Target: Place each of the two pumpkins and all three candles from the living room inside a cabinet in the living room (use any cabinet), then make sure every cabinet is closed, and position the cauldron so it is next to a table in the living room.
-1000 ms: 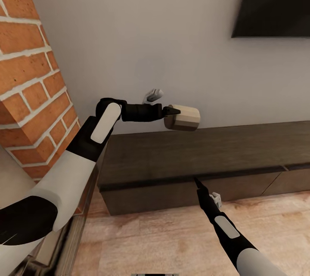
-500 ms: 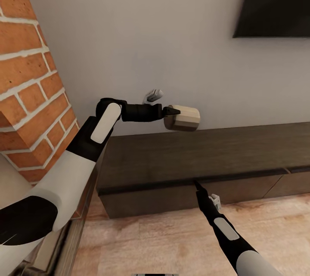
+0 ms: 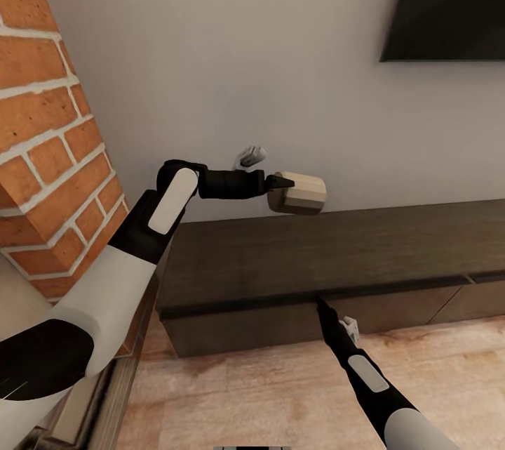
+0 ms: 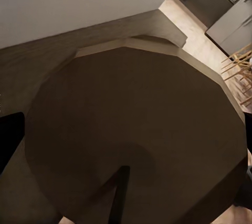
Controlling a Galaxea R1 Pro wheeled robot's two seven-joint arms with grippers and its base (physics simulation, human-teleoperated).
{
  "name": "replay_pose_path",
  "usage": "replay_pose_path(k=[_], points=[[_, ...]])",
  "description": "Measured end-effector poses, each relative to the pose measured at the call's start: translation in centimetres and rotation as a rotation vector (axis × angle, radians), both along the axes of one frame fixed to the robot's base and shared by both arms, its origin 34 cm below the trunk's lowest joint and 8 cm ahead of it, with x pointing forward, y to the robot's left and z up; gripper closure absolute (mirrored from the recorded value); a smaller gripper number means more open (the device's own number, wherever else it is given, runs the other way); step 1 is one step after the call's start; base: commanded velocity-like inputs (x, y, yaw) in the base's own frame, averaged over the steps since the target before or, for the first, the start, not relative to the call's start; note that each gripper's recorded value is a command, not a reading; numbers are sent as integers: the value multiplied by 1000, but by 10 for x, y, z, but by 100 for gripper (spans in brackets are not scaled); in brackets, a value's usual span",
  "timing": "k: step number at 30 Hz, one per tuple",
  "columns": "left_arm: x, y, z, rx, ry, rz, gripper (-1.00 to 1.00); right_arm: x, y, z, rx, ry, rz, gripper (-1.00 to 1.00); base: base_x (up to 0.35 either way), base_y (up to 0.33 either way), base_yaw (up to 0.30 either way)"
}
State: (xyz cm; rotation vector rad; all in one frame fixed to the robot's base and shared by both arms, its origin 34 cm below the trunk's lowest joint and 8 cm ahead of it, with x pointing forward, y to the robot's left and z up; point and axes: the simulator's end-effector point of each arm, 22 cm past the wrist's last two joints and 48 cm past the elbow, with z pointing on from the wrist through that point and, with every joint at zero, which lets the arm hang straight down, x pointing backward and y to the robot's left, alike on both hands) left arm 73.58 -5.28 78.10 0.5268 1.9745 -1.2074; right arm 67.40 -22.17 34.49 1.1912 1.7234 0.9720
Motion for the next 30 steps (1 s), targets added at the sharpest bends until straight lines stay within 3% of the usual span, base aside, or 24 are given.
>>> replay_pose_path(k=[12,30], points=[[0,0,0,2,0,-2,100,7,3,12,8,-46,16,100,0,0,0],[-1,-1,-1,3,-1,-2,100,7,4,14,12,-51,16,100,0,0,0]])
